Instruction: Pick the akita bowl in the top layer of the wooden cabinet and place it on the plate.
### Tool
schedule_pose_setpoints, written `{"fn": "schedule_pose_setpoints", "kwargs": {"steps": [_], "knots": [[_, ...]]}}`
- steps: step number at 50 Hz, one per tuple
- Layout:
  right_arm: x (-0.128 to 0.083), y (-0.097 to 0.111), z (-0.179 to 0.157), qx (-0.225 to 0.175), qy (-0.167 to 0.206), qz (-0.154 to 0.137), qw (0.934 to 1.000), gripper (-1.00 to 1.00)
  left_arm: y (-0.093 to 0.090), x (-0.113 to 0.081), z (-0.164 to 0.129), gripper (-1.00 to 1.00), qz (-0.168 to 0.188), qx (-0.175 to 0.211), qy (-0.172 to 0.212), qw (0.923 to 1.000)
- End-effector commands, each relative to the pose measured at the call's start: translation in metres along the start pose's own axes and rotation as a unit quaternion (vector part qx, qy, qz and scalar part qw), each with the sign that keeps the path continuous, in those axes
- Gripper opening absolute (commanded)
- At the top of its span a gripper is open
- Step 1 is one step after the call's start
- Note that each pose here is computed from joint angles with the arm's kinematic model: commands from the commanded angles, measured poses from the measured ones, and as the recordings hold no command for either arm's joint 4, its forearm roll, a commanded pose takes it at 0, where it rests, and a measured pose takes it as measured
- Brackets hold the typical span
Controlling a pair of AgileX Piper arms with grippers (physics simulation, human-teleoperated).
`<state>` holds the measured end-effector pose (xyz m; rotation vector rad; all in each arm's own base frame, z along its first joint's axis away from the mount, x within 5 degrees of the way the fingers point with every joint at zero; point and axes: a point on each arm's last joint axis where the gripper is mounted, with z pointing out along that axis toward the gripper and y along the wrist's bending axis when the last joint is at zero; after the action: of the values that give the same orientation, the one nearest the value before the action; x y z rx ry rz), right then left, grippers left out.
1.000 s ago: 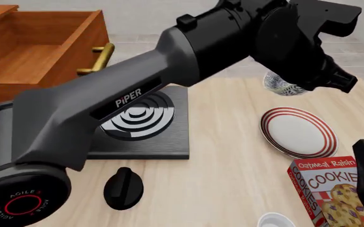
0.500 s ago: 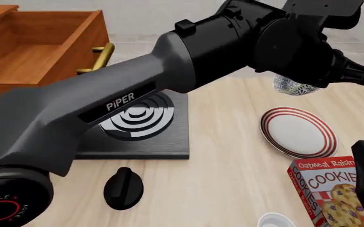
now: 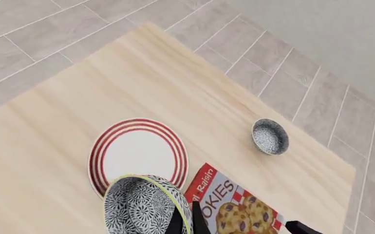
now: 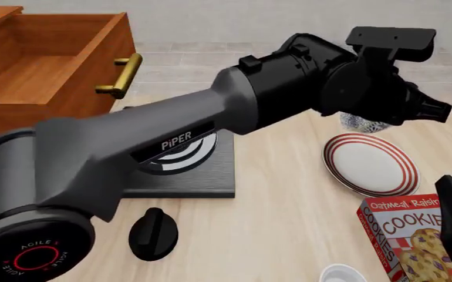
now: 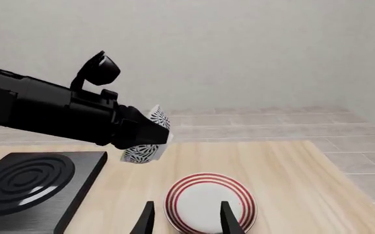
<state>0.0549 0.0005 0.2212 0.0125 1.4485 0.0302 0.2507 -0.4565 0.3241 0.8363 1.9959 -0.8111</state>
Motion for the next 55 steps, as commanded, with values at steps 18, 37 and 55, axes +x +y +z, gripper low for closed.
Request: {"fn": "schedule_pose_setpoints", "kwargs": {"steps": [18,37,55], "knots": [[0.0,0.0,0.0,0.001,-0.001,0.006,1.0,1.0,0.004,0.02,0.037,-1.0,0.022,-0.002,0.013,0.9997],[0.001,0.0,0.0,-0.002,0.001,0.016,0.9999,1.0,0.019,0.027,0.073,-1.0,0.057,-0.015,0.031,0.9978],[0.003,0.0,0.0,-0.003,0.005,0.027,0.9996,1.0,0.028,0.046,0.104,-1.0,0.082,-0.021,0.05,0.9952]]}}
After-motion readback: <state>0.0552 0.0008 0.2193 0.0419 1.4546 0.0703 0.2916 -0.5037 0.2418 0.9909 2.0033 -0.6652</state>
